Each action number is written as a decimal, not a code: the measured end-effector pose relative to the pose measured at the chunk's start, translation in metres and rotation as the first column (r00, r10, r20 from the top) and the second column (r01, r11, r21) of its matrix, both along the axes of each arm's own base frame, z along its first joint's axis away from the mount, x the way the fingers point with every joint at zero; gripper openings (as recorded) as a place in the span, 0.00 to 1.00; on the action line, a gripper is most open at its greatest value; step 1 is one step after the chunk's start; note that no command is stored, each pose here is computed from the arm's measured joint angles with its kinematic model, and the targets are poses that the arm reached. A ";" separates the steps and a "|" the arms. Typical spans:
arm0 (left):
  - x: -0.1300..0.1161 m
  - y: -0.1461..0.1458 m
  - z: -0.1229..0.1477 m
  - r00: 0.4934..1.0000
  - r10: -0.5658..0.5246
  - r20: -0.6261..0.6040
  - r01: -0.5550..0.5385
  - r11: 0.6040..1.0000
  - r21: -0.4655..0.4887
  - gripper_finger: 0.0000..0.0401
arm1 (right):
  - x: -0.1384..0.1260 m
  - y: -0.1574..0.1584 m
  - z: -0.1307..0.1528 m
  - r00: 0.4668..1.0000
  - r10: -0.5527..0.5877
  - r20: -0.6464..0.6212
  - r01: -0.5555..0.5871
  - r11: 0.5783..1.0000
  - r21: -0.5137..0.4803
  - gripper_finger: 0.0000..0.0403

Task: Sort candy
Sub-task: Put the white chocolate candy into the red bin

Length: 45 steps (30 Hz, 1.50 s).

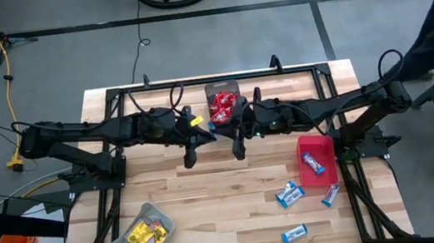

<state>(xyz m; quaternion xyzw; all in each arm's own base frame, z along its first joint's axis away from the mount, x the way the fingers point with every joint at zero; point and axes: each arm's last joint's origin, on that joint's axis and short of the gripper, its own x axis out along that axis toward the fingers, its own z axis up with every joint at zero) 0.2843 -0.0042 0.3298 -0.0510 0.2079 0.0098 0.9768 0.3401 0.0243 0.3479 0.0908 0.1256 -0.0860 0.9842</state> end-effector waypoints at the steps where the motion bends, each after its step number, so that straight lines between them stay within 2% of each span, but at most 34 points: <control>1: 0.000 0.001 0.000 1.000 0.018 -0.004 -0.018 1.000 -0.005 0.04 | 0.000 0.000 0.000 1.000 -0.001 0.000 0.001 1.000 0.004 0.04; 6: -0.006 0.003 0.001 0.999 0.049 -0.022 -0.050 0.998 -0.032 0.16 | -0.001 0.000 0.001 1.000 -0.002 0.002 0.002 1.000 0.003 0.01; 9: -0.019 0.006 0.002 0.993 0.085 -0.086 -0.086 0.996 -0.019 0.25 | -0.008 -0.003 0.008 1.000 -0.018 0.013 0.018 1.000 -0.014 0.01; 11: -0.034 0.010 0.002 0.975 0.156 -0.158 -0.151 0.987 0.048 0.30 | -0.017 -0.008 0.014 1.000 -0.031 -0.001 0.031 0.999 -0.030 0.01; 14: -0.062 0.017 0.003 0.920 0.292 -0.260 -0.256 0.952 0.166 0.35 | -0.037 -0.014 0.025 0.997 -0.070 -0.033 0.068 0.997 -0.040 0.01; 16: -0.078 0.022 0.005 0.886 0.370 -0.280 -0.327 0.926 0.192 0.37 | -0.055 -0.016 0.029 0.992 -0.087 -0.089 0.083 0.996 -0.039 0.00; 18: -0.089 0.025 0.008 0.877 0.421 -0.230 -0.392 0.905 0.161 0.38 | -0.072 -0.017 0.030 0.983 -0.099 -0.156 0.099 0.995 -0.012 0.00; 21: -0.098 0.028 0.007 0.875 0.470 -0.113 -0.467 0.883 0.054 0.38 | -0.097 -0.016 0.023 0.942 -0.118 -0.313 0.136 0.990 0.037 0.00; 24: -0.100 0.027 -0.006 0.872 0.490 -0.004 -0.490 0.870 -0.049 0.38 | -0.122 -0.010 0.008 0.860 -0.147 -0.488 0.211 0.974 0.078 0.00; 27: -0.097 0.026 -0.024 0.869 0.491 0.063 -0.478 0.865 -0.151 0.38 | -0.145 0.001 -0.018 0.781 -0.168 -0.601 0.289 0.951 0.109 0.00; 31: -0.092 0.024 -0.043 0.881 0.466 0.075 -0.430 0.858 -0.279 0.38 | -0.177 0.016 -0.060 0.727 -0.155 -0.669 0.392 0.893 0.220 0.00; 36: -0.091 0.022 -0.043 0.887 0.454 0.084 -0.401 0.849 -0.344 0.38 | -0.215 0.026 -0.107 0.637 -0.105 -0.764 0.564 0.739 0.369 0.00; 39: -0.091 0.022 -0.040 0.887 0.447 0.117 -0.387 0.857 -0.340 0.38 | -0.227 0.029 -0.117 0.622 -0.082 -0.779 0.618 0.661 0.425 0.00; 41: -0.090 0.022 -0.037 0.886 0.440 0.144 -0.376 0.865 -0.332 0.38 | -0.231 0.029 -0.118 0.618 -0.080 -0.782 0.642 0.625 0.444 0.00; 45: -0.090 0.023 -0.036 0.887 0.432 0.165 -0.369 0.876 -0.311 0.38 | -0.231 0.030 -0.117 0.617 -0.085 -0.783 0.657 0.602 0.453 0.00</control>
